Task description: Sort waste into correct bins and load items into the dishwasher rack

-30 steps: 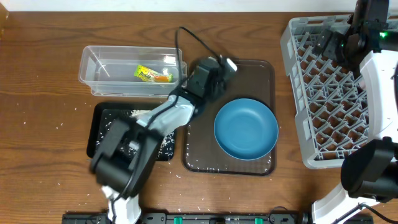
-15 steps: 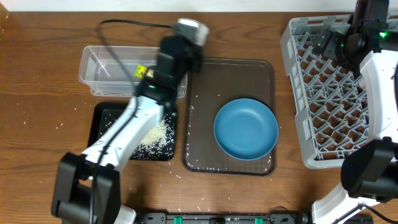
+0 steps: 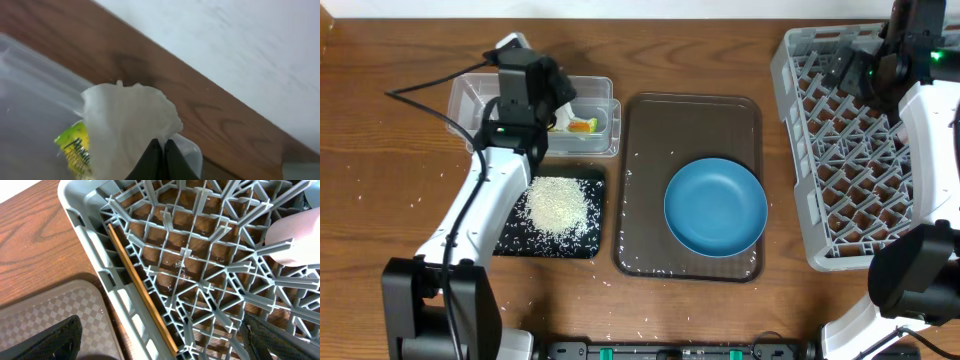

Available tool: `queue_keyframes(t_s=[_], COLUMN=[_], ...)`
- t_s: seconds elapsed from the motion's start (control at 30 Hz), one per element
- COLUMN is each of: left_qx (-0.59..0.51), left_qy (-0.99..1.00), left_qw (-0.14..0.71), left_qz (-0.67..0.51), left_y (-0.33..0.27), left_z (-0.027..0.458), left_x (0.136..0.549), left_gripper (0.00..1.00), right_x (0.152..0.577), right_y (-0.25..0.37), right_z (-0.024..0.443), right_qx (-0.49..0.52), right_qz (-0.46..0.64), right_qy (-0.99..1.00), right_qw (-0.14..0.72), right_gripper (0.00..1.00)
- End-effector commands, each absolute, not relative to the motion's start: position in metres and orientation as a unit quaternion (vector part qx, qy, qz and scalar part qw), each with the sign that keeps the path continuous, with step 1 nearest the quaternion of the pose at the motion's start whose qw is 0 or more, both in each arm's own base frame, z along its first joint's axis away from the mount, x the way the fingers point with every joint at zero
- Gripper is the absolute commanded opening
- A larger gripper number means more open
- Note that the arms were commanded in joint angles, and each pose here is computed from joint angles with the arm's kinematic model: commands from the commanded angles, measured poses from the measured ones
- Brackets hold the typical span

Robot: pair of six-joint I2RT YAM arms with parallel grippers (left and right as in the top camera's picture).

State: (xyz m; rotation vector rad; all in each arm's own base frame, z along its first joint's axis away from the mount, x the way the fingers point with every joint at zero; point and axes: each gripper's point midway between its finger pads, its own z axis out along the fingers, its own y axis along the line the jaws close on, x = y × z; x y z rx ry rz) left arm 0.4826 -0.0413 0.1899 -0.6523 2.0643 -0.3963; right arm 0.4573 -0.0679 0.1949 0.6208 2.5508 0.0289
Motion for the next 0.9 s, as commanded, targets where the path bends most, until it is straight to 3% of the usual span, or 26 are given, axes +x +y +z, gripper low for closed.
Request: queue_keyframes(t_s=[0.0,0.1,0.13,0.47,0.87], left_qx=[-0.309,-0.315,-0.317,-0.312,-0.258], left_qy=[0.817,0.818,0.818,0.814,0.872], left_qw=[0.455,0.451,0.451,0.46,0.401], left_qz=[-0.172,-0.166,-0.165,-0.167,-0.107], left_y=[-0.026,-0.02,-0.018,-0.017,-0.01], left_z=[0.199,0.197,0.196,0.221,0.254], left_x=[0.481,0.48,0.48,0.464,0.344], left_gripper=[0.18,0.44,0.46,0.56,0.57], right_x=[0.456,0.456,0.456,0.456,0.456], right_y=[-0.069,-0.069,-0.069,-0.069,-0.069], right_z=[0.201,0.201,0.201,0.201,0.201], right_qx=[0.234,0.234,0.234,0.234,0.234], right_qz=[0.011,0.011,0.011,0.011,0.011], right_qy=[0.936,0.936,0.936,0.936,0.936], right_qw=[0.262,0.262,0.262,0.262,0.262], right_gripper=[0.99,0.99,0.99,0.99,0.99])
